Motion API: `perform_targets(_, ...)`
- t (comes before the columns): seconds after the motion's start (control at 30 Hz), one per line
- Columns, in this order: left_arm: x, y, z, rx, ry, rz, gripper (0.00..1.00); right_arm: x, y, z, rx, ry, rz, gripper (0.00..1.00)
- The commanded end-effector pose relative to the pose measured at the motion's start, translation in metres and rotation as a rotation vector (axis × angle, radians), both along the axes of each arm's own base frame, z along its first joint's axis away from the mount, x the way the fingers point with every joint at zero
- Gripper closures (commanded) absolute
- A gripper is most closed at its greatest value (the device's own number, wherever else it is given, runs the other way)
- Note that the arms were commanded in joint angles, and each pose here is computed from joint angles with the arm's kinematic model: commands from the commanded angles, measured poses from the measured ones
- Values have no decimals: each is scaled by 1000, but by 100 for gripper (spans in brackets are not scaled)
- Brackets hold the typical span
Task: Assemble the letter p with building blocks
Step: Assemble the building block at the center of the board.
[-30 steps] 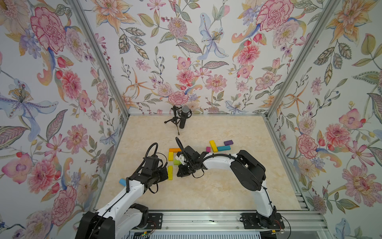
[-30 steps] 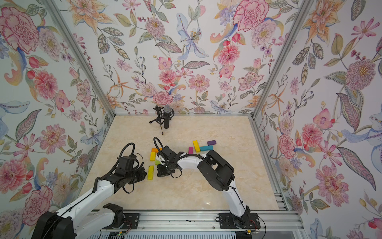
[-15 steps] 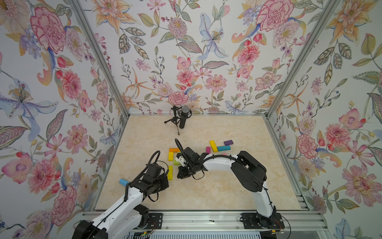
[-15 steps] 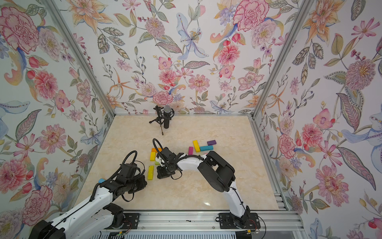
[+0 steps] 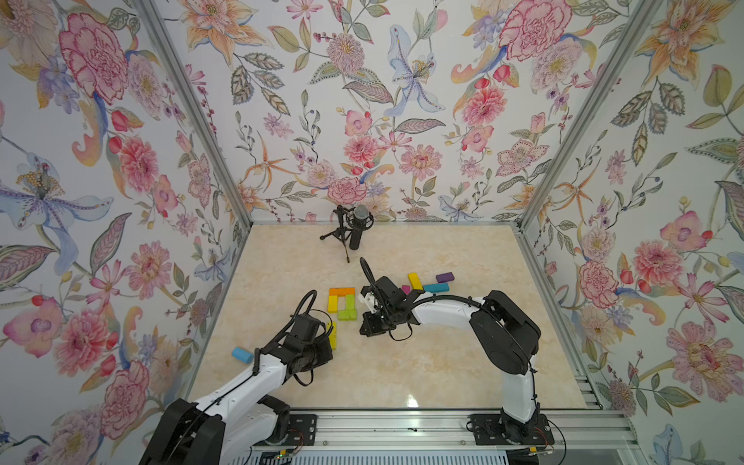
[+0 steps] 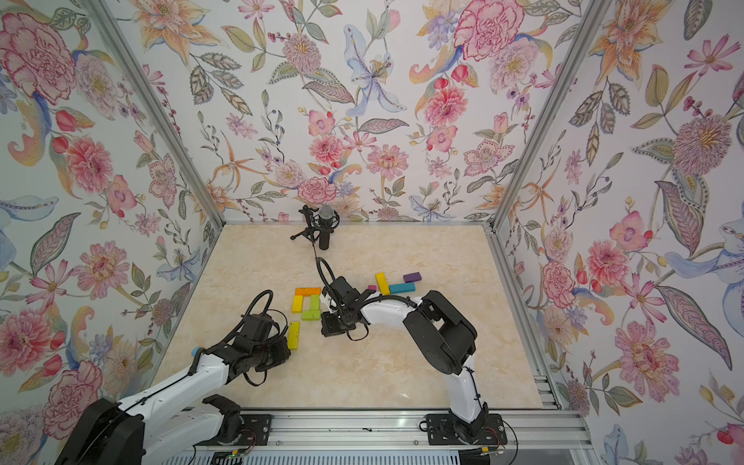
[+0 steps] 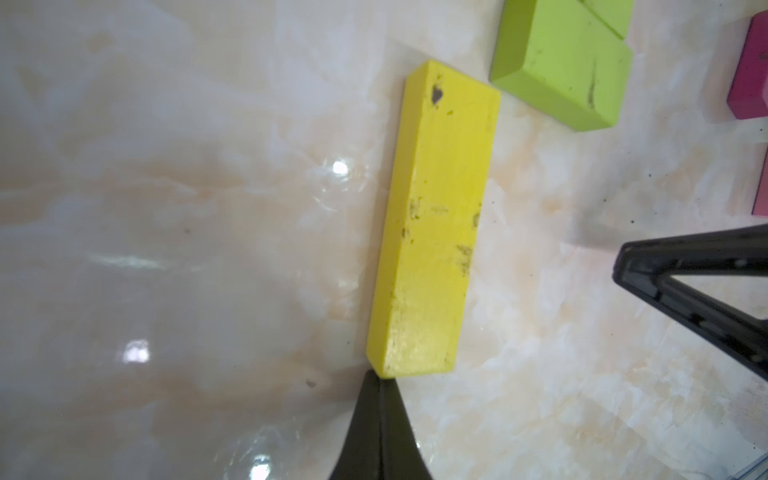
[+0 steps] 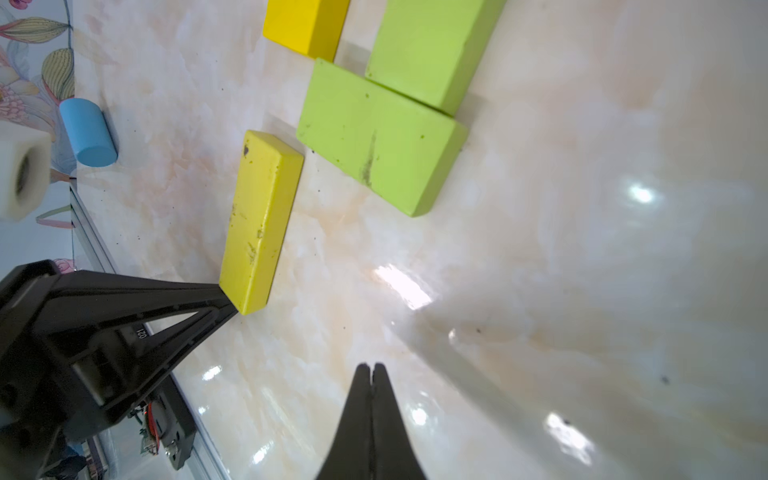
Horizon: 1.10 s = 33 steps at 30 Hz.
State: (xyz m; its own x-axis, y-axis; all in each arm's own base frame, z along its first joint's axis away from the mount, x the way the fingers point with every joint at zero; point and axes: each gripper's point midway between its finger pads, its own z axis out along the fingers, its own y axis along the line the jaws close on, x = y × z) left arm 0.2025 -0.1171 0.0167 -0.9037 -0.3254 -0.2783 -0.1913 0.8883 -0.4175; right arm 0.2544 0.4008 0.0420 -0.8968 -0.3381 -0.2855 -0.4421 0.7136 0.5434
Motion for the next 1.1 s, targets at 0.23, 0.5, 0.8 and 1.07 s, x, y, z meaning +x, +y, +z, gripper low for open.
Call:
perform_targets(0.23, 6, 7, -5, 56, -2, 29, 100, 23, -38, 9, -26, -45, -71, 100)
perform_targets(0.5, 7, 7, 1, 52, -12, 33, 100, 31, -58, 4, -48, -47, -114, 100)
perform_targets(0.8, 11, 2, 4, 35, -18, 29, 100, 36, -69, -1, -55, -41, -134, 100)
perform_targets(1.07, 14, -1, 4, 20, -23, 29, 100, 38, -75, -6, -58, -31, -144, 100)
